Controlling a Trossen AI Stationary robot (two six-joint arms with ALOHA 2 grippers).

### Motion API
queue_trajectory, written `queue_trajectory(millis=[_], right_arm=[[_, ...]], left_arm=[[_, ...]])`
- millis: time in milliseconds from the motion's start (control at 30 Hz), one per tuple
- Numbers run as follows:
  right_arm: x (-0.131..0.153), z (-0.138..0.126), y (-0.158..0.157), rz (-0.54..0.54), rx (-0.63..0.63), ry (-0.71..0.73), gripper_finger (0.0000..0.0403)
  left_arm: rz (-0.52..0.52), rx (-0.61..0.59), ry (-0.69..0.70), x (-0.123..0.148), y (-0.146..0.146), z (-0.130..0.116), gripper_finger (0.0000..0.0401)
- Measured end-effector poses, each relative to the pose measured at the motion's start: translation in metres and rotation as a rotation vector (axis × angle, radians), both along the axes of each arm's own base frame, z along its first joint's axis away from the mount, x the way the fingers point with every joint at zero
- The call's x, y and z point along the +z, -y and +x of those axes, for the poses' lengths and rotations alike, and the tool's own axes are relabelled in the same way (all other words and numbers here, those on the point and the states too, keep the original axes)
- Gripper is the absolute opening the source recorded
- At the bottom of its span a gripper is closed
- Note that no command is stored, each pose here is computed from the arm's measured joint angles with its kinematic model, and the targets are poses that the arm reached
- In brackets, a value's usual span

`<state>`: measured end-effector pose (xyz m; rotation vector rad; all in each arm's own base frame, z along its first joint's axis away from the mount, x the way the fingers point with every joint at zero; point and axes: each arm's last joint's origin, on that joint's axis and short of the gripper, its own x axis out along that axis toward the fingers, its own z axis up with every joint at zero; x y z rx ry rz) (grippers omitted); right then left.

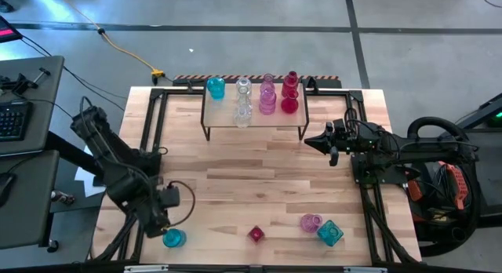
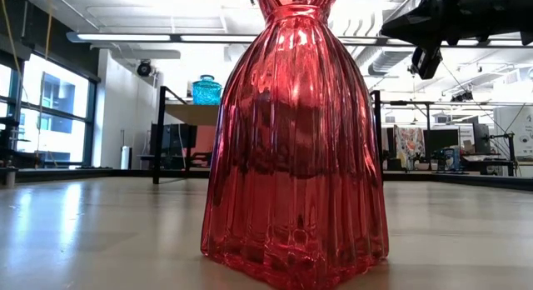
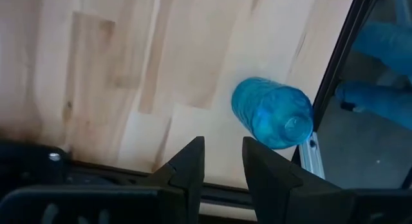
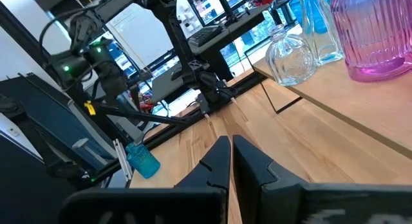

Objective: Sort vases onto shelf
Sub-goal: Put the left blue vase on the shelf aligned with the other blue vase

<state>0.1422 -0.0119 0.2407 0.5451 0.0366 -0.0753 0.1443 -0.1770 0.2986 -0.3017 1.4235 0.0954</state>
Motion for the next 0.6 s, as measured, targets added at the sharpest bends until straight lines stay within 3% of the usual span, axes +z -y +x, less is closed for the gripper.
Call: queue_trajectory(millis=[600], right_arm=[[0.000,0.000,0.000,0.000,0.000,0.000,0.0001]], left_arm=[[0.003,0.052,-0.032,-0.019,0.017,0.000,0.0097]])
